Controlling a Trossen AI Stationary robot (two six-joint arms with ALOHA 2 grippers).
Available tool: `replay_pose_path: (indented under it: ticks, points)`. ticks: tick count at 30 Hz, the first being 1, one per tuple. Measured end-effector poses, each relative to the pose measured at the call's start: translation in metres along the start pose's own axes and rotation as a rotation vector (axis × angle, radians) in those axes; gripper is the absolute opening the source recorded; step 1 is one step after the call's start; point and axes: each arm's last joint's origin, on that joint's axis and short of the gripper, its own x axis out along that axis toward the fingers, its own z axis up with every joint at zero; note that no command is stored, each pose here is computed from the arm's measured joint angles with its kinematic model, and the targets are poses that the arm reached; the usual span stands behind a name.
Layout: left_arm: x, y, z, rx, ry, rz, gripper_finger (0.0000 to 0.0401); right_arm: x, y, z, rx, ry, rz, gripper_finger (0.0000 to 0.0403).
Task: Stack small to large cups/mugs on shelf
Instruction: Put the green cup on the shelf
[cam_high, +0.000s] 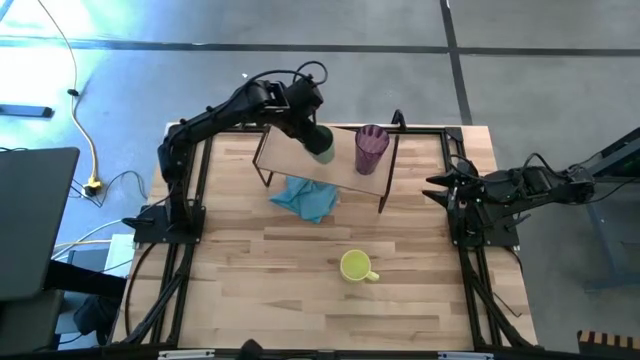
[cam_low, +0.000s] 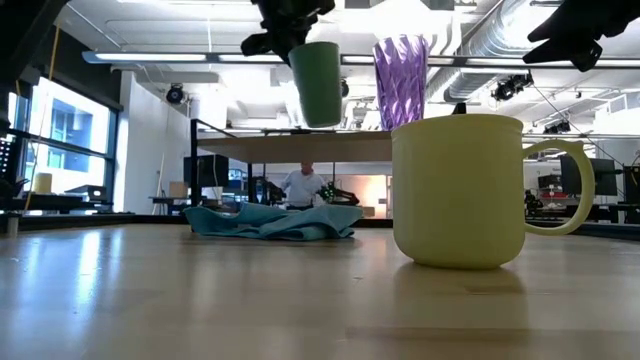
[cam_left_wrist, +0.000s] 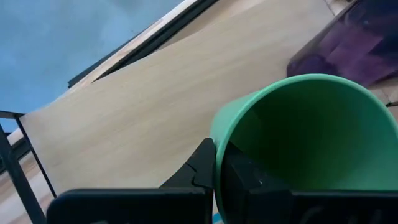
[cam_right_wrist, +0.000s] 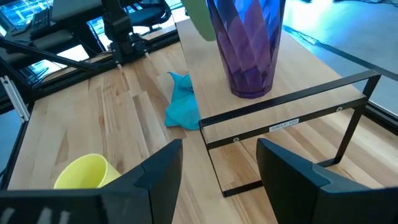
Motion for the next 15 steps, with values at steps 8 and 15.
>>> replay_pose_path:
  ticks: [8, 15]
  points:
    - [0.0008, 0.0012, 0.0037, -0.011, -0.030, 0.001, 0.0000, 0.0000, -0.0001, 0.0000, -0.001, -0.002, -0.003, 0.0197]
    - [0.0047, 0.0034, 0.0056, -0.019, -0.026, 0.006, 0.0000, 0.0000, -0.0001, 0.0001, 0.002, -0.002, -0.004, 0.0197]
